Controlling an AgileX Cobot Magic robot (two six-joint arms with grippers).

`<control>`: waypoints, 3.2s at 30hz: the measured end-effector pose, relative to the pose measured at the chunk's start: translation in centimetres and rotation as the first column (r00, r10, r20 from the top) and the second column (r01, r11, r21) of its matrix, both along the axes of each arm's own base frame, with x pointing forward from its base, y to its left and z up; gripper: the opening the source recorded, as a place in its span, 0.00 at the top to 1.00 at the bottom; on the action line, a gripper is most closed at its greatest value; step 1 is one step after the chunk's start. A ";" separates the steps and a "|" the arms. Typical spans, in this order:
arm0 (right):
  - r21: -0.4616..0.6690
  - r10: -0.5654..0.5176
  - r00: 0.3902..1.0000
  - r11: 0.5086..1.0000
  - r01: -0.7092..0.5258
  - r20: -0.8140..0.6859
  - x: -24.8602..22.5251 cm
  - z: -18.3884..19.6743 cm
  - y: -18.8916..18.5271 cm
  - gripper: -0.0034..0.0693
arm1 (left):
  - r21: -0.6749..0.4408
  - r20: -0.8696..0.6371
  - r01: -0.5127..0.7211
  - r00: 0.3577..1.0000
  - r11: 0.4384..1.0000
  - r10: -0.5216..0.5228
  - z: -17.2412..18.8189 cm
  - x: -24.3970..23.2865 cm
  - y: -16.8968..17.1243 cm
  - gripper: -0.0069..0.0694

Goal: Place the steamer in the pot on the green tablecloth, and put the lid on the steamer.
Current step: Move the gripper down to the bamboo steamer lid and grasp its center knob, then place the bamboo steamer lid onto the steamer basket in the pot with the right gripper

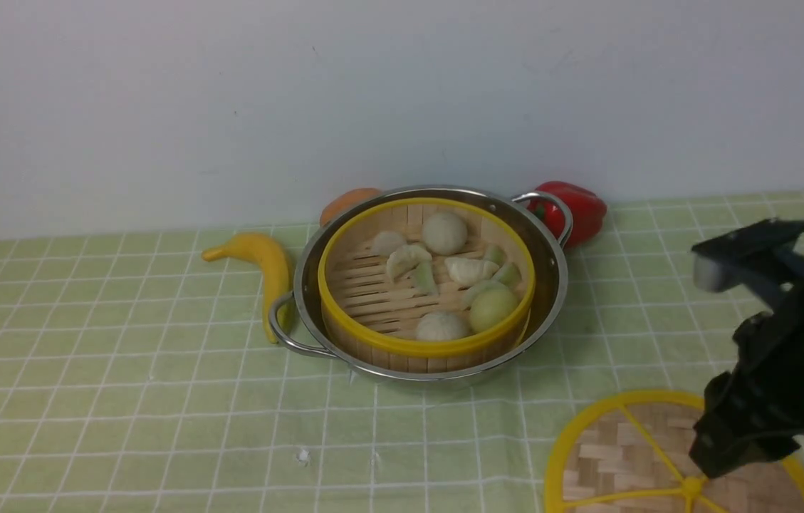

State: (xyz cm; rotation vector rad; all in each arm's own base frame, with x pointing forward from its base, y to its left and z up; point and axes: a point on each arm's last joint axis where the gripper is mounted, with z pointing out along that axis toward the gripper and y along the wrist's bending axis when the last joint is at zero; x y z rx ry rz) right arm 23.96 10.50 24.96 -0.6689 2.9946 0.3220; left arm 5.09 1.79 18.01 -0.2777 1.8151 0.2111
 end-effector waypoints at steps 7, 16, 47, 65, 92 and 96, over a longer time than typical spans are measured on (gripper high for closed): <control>-0.173 -0.005 1.000 0.985 0.006 0.007 1.0 -2.3 0.9 0.62 | 0.000 0.000 0.000 1.000 1.000 0.000 0.0 0.0 0.0 0.65; -0.187 -0.015 1.000 0.982 0.015 0.001 2.6 -5.1 1.6 0.62 | 0.000 0.000 0.000 1.000 1.000 0.000 0.0 0.0 0.0 0.63; -0.002 -0.219 0.929 0.973 0.230 0.297 2.3 1.0 1.3 0.76 | 0.000 0.001 0.000 1.000 1.000 0.000 0.0 0.0 0.0 0.59; 0.105 0.092 0.825 0.978 -0.180 0.557 9.7 8.1 8.9 0.76 | 0.001 0.002 0.000 1.000 1.000 0.000 0.0 0.0 0.0 0.59; 0.044 0.220 0.804 0.955 -0.292 0.553 16.2 2.2 14.7 0.76 | 0.001 0.002 0.000 1.000 1.000 0.000 0.0 0.0 0.0 0.59; 0.046 0.217 0.797 0.955 -0.292 0.563 16.2 2.3 14.7 0.76 | 0.001 0.002 0.000 1.000 1.000 0.000 0.0 0.0 0.0 0.59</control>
